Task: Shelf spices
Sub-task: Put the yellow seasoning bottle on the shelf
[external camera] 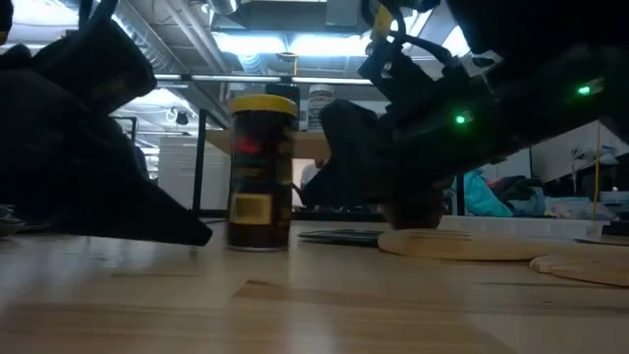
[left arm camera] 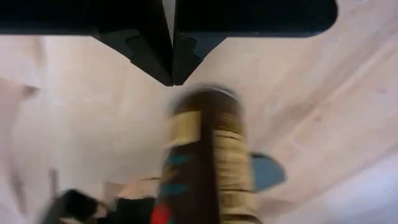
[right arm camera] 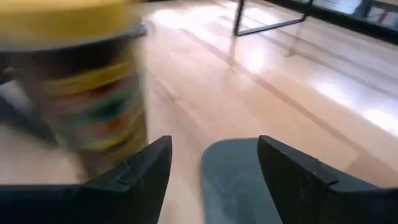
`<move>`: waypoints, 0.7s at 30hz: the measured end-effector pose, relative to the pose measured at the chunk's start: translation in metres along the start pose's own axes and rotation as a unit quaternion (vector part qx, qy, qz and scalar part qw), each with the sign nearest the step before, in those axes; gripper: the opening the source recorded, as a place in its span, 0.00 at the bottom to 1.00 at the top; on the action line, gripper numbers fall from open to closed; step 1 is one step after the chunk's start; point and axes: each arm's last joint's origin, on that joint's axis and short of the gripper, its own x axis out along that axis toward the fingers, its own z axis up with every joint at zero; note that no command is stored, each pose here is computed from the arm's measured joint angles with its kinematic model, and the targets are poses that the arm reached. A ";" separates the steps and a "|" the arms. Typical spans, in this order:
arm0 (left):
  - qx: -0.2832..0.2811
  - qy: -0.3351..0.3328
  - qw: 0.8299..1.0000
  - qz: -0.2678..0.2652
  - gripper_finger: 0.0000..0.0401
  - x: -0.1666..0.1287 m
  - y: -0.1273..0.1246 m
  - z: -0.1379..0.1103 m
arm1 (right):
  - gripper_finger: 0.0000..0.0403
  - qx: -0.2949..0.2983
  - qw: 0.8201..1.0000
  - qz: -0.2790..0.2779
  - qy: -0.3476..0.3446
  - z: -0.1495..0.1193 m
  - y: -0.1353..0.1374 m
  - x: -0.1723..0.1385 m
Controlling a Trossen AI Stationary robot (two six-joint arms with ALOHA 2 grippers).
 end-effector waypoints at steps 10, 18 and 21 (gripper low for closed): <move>0.006 -0.022 0.999 0.029 0.01 0.001 0.003 0.001 | 0.60 0.001 0.997 0.060 0.037 -0.002 0.004 -0.001; 0.035 -0.052 0.996 0.068 0.01 0.000 0.005 0.003 | 0.60 0.003 0.997 0.070 0.043 -0.003 0.005 -0.001; 0.041 -0.068 0.993 0.088 0.01 0.000 0.006 0.004 | 0.60 0.008 0.995 0.081 0.049 -0.003 0.006 -0.002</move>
